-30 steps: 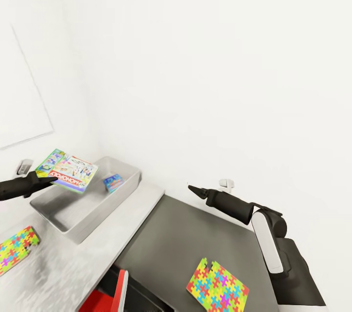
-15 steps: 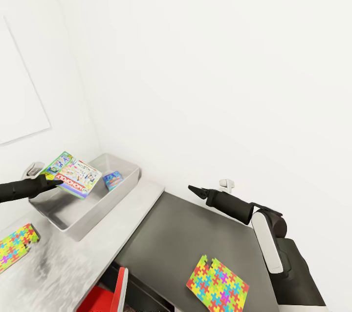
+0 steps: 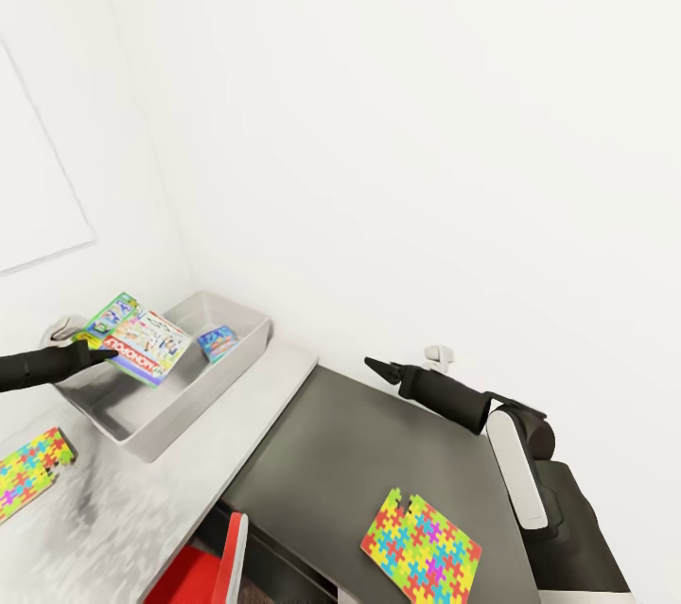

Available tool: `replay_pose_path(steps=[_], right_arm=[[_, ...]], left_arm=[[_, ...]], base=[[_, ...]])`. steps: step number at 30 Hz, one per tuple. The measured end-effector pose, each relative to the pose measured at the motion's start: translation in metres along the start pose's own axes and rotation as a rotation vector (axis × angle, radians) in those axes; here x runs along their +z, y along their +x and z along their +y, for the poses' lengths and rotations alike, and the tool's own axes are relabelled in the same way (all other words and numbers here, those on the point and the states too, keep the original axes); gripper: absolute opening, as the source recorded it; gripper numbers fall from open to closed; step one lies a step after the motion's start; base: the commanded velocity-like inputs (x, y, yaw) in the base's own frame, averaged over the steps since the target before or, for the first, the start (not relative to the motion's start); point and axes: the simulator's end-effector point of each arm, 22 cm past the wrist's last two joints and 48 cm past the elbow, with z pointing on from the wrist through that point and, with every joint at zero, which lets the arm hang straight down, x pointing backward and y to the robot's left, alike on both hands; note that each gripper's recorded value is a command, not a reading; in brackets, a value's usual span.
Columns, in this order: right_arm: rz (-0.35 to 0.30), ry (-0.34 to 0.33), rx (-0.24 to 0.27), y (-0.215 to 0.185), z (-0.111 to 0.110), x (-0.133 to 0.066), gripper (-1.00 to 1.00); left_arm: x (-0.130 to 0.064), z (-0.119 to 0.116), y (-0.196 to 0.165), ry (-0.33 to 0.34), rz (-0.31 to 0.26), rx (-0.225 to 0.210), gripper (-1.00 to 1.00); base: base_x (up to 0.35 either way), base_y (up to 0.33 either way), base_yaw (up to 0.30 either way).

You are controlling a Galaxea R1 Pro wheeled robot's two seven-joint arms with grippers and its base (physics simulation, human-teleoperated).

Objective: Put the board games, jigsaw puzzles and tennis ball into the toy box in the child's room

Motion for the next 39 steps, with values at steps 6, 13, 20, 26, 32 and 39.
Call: replay_pose_path(steps=[6, 13, 20, 26, 32, 39], right_arm=[[-0.001, 0.003, 0.004, 0.002, -0.004, 0.002, 1.00], [0.007, 0.011, 0.015, 0.008, -0.010, 0.003, 1.00], [0.019, 0.019, 0.031, 0.017, -0.017, 0.003, 1.00], [0.023, 0.024, 0.039, 0.020, -0.021, 0.004, 1.00], [0.029, 0.027, 0.046, 0.024, -0.025, 0.005, 1.00], [0.036, 0.030, 0.054, 0.028, -0.030, 0.007, 1.00]], left_arm=[[0.002, 0.014, 0.008, -0.042, 0.028, 0.022, -1.00], [0.006, 0.027, 0.023, -0.051, 0.058, -0.013, -1.00], [0.009, 0.031, 0.026, -0.047, 0.061, -0.031, -1.00], [0.013, 0.033, 0.028, -0.047, 0.064, -0.038, -1.00], [0.016, 0.036, 0.027, -0.049, 0.052, -0.017, -1.00], [0.021, 0.040, 0.027, -0.052, 0.043, 0.005, -1.00]], base=[[0.000, 0.000, 0.000], [0.000, 0.000, 0.000], [0.000, 0.000, 0.000], [0.000, 0.000, 0.000], [0.000, 0.000, 0.000], [0.000, 0.000, 0.000]])
